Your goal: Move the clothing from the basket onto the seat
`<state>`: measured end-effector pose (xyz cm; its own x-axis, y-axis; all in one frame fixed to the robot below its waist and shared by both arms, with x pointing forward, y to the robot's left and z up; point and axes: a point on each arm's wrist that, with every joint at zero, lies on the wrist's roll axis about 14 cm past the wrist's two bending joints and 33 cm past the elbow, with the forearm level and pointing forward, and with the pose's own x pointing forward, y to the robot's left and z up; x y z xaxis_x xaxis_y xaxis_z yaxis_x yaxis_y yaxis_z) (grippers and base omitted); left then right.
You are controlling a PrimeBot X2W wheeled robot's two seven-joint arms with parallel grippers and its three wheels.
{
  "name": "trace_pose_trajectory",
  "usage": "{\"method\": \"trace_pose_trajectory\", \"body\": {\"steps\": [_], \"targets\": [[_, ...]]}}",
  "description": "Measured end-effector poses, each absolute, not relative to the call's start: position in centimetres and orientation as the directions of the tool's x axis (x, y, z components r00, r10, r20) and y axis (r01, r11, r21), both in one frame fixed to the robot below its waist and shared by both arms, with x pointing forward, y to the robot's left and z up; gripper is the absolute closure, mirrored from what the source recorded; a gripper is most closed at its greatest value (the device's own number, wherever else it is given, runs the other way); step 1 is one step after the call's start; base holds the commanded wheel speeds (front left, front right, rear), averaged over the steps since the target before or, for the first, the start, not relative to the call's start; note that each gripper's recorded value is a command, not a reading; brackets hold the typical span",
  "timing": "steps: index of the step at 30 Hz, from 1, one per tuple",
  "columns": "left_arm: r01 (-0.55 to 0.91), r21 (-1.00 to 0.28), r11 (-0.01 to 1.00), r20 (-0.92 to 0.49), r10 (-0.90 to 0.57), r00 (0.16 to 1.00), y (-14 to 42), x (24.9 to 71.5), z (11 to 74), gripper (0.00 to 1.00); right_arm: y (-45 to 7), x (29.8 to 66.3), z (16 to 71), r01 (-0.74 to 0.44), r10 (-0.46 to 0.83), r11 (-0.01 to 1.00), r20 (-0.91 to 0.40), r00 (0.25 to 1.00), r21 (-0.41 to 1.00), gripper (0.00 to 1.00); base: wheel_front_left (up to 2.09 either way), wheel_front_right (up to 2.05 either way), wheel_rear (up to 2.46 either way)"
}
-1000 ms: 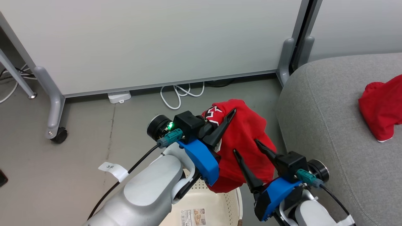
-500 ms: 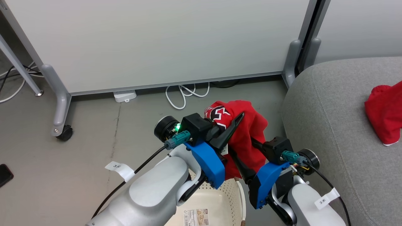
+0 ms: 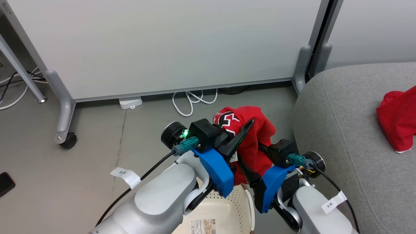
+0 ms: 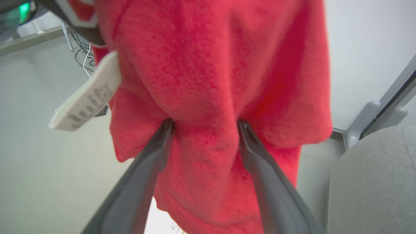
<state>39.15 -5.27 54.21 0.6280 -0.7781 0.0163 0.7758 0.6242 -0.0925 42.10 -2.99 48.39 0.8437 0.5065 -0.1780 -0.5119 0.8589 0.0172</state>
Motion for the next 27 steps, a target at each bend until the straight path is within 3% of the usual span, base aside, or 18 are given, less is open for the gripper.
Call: {"method": "trace_pose_trajectory", "body": {"steps": [2, 3, 5, 6, 22, 24, 25, 26, 27], "targets": [[0.777, -0.092, 0.623, 0.016, -0.779, 0.627, -5.29, 39.12, 54.23, 1.00, -2.94, 42.13, 48.44, -0.513, 0.508, 0.858, -0.176, 0.843, 0.018, 0.00, 0.00, 0.00, 0.00], [0.777, -0.092, 0.622, 0.016, -0.780, 0.626, -5.32, 39.09, 54.22, 1.00, -2.94, 42.13, 48.35, -0.513, 0.508, 0.858, -0.180, 0.843, 0.021, 0.47, 0.00, 0.00, 0.00], [0.779, -0.091, 0.621, 0.015, -0.781, 0.625, -5.37, 39.06, 54.20, 1.00, -3.00, 42.09, 48.18, -0.510, 0.506, 0.860, -0.184, 0.843, 0.027, 0.89, 0.00, 0.00, 0.00], [0.779, -0.092, 0.620, 0.015, -0.781, 0.624, -5.40, 39.06, 54.19, 1.00, -3.05, 42.16, 48.20, -0.509, 0.505, 0.860, -0.183, 0.844, 0.029, 1.00, 0.00, 0.00, 0.00], [0.779, -0.094, 0.620, 0.010, -0.782, 0.623, -5.44, 39.28, 54.05, 0.98, -3.42, 42.42, 47.89, -0.497, 0.496, 0.867, -0.183, 0.849, 0.041, 1.00, 0.00, 0.00, 0.00], [0.778, -0.094, 0.621, 0.012, -0.781, 0.625, -5.41, 39.36, 54.11, 0.62, -3.49, 42.47, 47.96, -0.495, 0.494, 0.868, -0.178, 0.851, 0.040, 1.00, 0.00, 0.00, 0.00], [0.778, -0.092, 0.621, 0.012, -0.781, 0.625, -5.39, 39.38, 54.14, 0.51, -3.51, 42.50, 48.01, -0.495, 0.493, 0.868, -0.177, 0.852, 0.040, 1.00, 0.00, 0.00, 0.00], [0.778, -0.090, 0.622, 0.013, -0.780, 0.625, -5.37, 39.40, 54.16, 0.22, -3.52, 42.50, 48.05, -0.494, 0.493, 0.868, -0.174, 0.852, 0.040, 1.00, 0.00, 0.00, 0.00], [0.778, -0.088, 0.623, 0.014, -0.780, 0.626, -5.35, 39.43, 54.20, 0.00, -3.54, 42.51, 48.10, -0.494, 0.493, 0.869, -0.171, 0.853, 0.040, 1.00, 0.00, 0.00, 0.00]]}}
